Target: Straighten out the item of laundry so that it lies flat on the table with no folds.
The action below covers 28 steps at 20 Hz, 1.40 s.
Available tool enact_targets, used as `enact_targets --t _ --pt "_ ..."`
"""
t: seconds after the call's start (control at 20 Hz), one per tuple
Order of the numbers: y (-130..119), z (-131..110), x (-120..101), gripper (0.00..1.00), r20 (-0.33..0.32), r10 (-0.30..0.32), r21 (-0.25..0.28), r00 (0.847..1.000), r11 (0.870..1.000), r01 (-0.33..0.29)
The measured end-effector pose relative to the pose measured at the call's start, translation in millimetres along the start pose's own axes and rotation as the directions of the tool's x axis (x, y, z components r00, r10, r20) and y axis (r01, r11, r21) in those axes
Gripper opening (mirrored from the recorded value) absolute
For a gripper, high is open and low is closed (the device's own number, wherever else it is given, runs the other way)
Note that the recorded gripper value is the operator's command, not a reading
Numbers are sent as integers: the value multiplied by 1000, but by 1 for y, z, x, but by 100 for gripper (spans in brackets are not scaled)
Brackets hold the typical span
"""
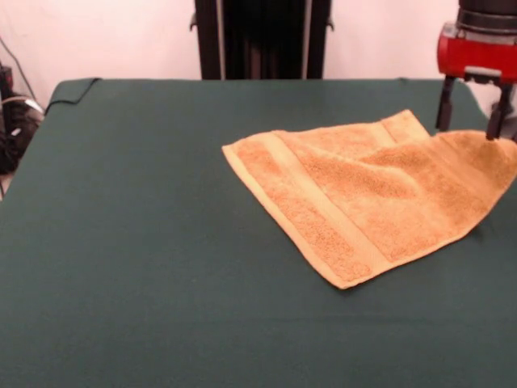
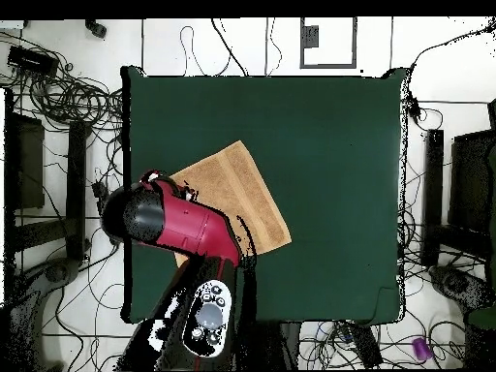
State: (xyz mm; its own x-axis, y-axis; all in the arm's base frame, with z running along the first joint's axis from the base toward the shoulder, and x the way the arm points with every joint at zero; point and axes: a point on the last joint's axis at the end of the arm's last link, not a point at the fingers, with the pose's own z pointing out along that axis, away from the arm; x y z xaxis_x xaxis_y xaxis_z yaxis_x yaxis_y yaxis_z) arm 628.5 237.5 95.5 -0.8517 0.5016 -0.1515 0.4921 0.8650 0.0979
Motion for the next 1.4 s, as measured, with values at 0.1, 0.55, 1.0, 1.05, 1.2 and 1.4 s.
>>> enact_targets --t 0.1,0.55,1.0,1.05,1.2,1.4 --pt "-6 1 -6 100 4 3 0 1000 1000 -3" --pt "-102 -11 -90 100 63 17 50 998 999 -20" --pt "-210 -17 -171 100 88 54 119 995 991 -64" --pt "-220 -17 -180 100 86 55 128 995 990 -66" --pt "-239 -16 -203 100 80 47 146 996 988 -58" --pt "-242 -15 -223 100 88 23 151 996 988 -36"
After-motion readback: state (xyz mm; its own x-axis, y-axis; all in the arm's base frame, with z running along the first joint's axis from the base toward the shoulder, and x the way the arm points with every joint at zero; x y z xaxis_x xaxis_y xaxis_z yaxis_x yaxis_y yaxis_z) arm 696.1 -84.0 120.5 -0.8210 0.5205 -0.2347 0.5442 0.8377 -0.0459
